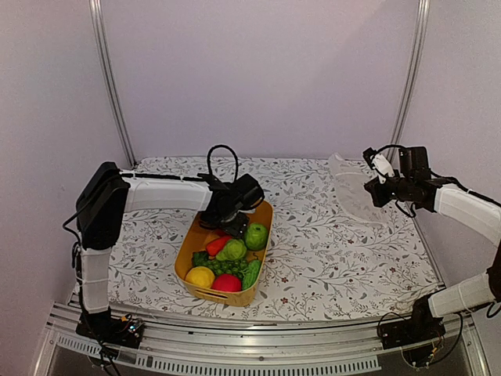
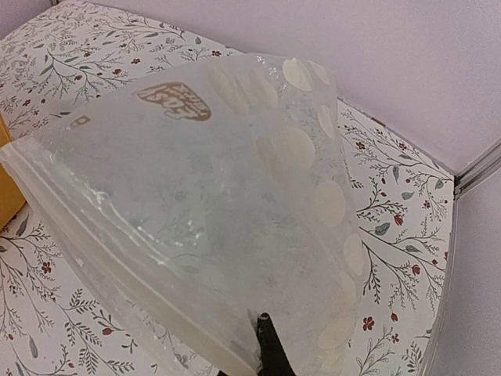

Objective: Place the food in the zip-top bag and seal the zipper
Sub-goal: Pick up the fake vegetable from the bin.

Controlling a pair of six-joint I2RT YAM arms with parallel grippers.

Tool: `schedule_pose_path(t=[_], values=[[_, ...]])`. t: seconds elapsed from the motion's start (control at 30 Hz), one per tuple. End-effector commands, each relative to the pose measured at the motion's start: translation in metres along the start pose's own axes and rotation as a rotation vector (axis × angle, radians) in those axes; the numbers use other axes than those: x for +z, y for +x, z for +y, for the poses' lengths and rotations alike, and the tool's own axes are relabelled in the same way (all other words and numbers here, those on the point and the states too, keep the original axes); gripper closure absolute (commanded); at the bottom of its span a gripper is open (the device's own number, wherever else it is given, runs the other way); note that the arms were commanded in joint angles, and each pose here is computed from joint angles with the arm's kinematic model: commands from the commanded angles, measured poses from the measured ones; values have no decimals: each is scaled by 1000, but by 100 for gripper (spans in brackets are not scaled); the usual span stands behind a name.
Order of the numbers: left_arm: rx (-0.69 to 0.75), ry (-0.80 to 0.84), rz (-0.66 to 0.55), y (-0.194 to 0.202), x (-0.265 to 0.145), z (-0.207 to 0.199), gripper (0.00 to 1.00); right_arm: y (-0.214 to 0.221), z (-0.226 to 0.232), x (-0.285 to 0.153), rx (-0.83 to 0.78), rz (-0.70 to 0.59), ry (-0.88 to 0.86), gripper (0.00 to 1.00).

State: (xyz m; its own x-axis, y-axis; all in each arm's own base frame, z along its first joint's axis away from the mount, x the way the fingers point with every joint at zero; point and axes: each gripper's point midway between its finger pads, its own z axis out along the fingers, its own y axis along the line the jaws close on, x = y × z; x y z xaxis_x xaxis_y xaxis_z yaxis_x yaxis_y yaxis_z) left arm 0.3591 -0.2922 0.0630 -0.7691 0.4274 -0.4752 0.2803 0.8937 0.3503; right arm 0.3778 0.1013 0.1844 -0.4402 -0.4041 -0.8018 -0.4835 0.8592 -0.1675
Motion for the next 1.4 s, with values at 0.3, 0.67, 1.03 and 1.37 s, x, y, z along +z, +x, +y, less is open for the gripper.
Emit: schedule_pose_path(t=[0.3,0.67,1.03,1.37], values=[[-37,-54,-9,-6,9,10,34,13,5,5,-1,42,-22,100],[-93,-3,-96,-19,-36,21,48,22,6,12,-1,73,-26,100],[-142,287,-259,-29,-117,-4,57,24,4,16,1,87,-22,100],[-214,548,-425,-38,-179,-32,58,28,11,20,11,106,-58,100]])
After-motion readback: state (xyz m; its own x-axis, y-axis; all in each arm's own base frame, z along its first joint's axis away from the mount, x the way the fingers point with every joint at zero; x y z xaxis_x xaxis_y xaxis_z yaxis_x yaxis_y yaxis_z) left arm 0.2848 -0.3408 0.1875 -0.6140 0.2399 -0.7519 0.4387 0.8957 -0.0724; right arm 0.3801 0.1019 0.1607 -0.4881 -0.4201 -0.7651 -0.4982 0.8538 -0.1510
